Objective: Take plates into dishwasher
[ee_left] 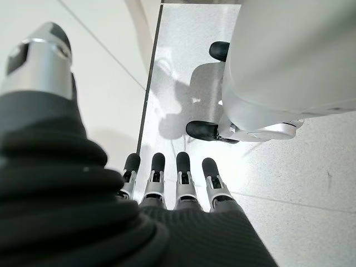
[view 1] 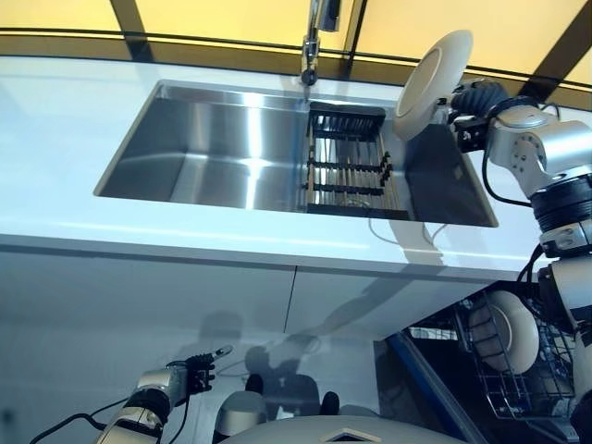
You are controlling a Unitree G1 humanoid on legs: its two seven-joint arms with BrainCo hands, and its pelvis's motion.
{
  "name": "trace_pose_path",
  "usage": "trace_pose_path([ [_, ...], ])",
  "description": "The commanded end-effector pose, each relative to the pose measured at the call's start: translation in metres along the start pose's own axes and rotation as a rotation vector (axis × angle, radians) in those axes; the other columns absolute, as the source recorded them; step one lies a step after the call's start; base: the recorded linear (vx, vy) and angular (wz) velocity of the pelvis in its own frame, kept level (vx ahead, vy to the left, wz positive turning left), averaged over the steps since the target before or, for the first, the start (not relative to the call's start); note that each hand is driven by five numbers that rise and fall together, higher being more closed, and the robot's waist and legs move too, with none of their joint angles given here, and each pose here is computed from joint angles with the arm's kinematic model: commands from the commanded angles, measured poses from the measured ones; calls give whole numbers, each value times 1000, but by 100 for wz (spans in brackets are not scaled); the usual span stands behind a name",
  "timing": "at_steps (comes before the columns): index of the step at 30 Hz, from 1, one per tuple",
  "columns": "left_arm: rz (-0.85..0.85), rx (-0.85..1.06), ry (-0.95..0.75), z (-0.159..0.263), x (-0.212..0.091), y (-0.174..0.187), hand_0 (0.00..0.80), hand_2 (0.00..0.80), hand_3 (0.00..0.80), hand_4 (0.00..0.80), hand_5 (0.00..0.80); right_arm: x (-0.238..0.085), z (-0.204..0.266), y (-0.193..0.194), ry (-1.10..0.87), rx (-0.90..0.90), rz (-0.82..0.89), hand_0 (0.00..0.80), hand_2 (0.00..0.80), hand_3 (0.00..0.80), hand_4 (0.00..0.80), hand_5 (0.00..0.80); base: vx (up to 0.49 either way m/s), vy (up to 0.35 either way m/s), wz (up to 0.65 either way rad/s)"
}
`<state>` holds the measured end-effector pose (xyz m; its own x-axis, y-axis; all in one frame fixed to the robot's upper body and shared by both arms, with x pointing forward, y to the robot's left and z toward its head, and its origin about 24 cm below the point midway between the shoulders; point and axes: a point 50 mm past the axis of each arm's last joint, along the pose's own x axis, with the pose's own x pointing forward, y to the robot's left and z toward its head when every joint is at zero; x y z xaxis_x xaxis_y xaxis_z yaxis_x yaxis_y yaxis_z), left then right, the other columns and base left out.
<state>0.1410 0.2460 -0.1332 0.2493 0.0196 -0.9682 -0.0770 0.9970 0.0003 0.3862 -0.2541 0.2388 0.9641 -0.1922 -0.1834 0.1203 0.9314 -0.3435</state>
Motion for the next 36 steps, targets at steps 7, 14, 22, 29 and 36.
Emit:
trace_pose_path([
  [7, 54, 143, 26, -5, -2, 21, 0, 0, 0, 0, 0, -24, 46, -69, -185, -89, -170, 800, 800, 800, 800, 800, -10, -25, -16],
  [14, 62, 149, 25, -13, -1, 24, 0, 0, 0, 0, 0, -34, 36, -97, -147, -179, -210, 800, 800, 800, 800, 800, -10, -22, -9],
  [22, 70, 155, 16, -19, -2, 28, 0, 0, 0, 0, 0, -43, 17, -119, -98, -238, -222, 800, 800, 800, 800, 800, 0, -16, -7],
  [29, 76, 159, 6, -23, -2, 32, 0, 0, 0, 0, 0, -51, -5, -136, -45, -278, -234, 800, 800, 800, 800, 800, 1, -17, -6],
  [36, 84, 158, -5, -26, -3, 37, 0, 0, 0, 0, 0, -61, -28, -150, 3, -303, -242, 800, 800, 800, 800, 800, -4, -11, -11],
])
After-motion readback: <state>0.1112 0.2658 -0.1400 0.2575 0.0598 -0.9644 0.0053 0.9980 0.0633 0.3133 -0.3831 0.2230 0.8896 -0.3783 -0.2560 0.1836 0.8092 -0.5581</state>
